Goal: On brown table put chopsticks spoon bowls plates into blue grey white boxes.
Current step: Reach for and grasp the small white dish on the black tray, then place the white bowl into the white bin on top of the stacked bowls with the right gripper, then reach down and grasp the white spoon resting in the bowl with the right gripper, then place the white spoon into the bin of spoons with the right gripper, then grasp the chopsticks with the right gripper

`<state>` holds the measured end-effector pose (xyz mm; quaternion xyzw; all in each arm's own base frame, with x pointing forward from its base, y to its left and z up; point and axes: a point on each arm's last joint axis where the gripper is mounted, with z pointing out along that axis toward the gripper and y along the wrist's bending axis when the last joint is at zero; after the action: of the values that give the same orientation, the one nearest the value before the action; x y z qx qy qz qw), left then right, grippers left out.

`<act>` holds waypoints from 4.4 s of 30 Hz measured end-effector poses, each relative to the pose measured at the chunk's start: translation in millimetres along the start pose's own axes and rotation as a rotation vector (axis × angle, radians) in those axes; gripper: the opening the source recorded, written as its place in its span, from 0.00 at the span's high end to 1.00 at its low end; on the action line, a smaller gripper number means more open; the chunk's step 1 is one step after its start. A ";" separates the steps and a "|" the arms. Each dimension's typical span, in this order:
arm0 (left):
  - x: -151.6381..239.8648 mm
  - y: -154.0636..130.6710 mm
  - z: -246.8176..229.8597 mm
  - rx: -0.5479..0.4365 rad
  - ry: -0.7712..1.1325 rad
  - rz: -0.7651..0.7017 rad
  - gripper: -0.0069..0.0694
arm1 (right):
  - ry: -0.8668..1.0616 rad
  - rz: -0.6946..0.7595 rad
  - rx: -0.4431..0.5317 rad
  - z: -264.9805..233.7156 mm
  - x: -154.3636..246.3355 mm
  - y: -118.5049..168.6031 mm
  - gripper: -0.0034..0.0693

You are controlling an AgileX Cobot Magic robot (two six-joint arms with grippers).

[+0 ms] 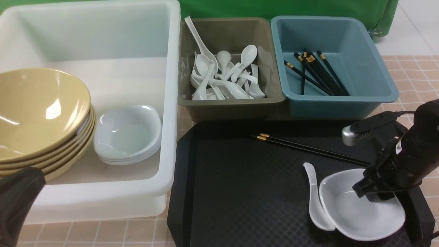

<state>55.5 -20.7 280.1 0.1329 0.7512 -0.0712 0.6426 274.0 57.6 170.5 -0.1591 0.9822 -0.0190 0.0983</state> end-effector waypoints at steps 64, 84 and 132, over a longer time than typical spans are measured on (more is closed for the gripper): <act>1.7 7.4 -1.3 -0.089 -0.122 -0.070 0.90 | -0.146 0.063 -0.065 -81.5 -48.9 37.3 0.19; 9.2 8.4 2.8 -0.103 -0.141 -0.068 0.90 | -0.213 0.133 -0.243 9.4 -42.3 79.7 0.68; 8.3 9.3 3.2 -0.113 -0.150 -0.042 0.90 | -0.294 -0.409 -0.076 6.9 -95.4 38.1 0.37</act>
<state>60.1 -11.8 272.0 0.0750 0.7064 -0.0517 0.7019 352.3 123.8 178.9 -0.3590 0.9048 0.0218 0.2280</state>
